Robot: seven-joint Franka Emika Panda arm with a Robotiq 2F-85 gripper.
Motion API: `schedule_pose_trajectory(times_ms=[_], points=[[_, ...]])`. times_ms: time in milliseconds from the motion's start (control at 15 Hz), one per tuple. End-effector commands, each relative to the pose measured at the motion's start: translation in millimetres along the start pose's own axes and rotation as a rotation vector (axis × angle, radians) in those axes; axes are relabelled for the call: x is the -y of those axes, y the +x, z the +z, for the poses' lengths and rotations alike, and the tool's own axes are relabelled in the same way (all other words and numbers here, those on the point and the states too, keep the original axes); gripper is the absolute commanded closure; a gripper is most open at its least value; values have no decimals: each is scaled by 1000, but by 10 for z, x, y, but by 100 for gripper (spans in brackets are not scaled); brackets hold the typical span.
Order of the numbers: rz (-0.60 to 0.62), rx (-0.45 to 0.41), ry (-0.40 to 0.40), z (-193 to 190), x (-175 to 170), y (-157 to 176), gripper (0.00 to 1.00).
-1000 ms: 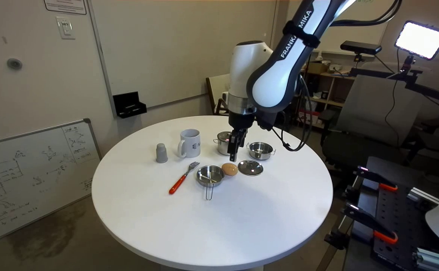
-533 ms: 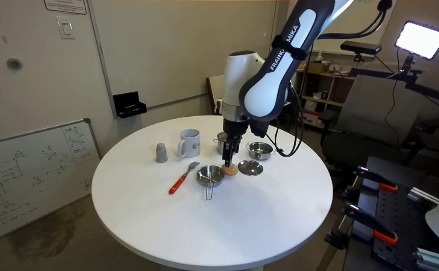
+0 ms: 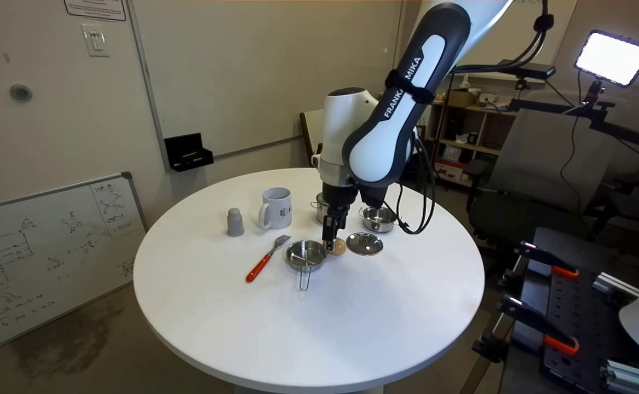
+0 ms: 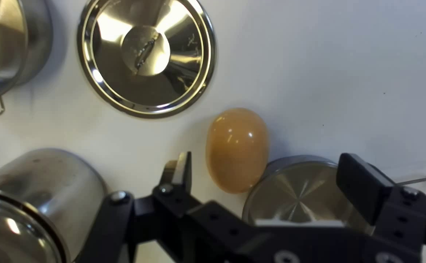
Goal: Place the egg on the silver pan
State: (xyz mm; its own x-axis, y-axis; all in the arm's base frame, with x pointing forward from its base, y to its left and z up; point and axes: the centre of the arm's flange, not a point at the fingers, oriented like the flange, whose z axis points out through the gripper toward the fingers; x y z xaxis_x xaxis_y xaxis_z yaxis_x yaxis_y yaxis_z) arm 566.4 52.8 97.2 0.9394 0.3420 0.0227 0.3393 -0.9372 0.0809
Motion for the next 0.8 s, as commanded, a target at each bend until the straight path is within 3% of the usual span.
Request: schedule_pose_trajectory(times_ms=[0,733], points=[[-14,20,-12,163,-82,79,0],[-21,64,-10,434,-178,92,0]])
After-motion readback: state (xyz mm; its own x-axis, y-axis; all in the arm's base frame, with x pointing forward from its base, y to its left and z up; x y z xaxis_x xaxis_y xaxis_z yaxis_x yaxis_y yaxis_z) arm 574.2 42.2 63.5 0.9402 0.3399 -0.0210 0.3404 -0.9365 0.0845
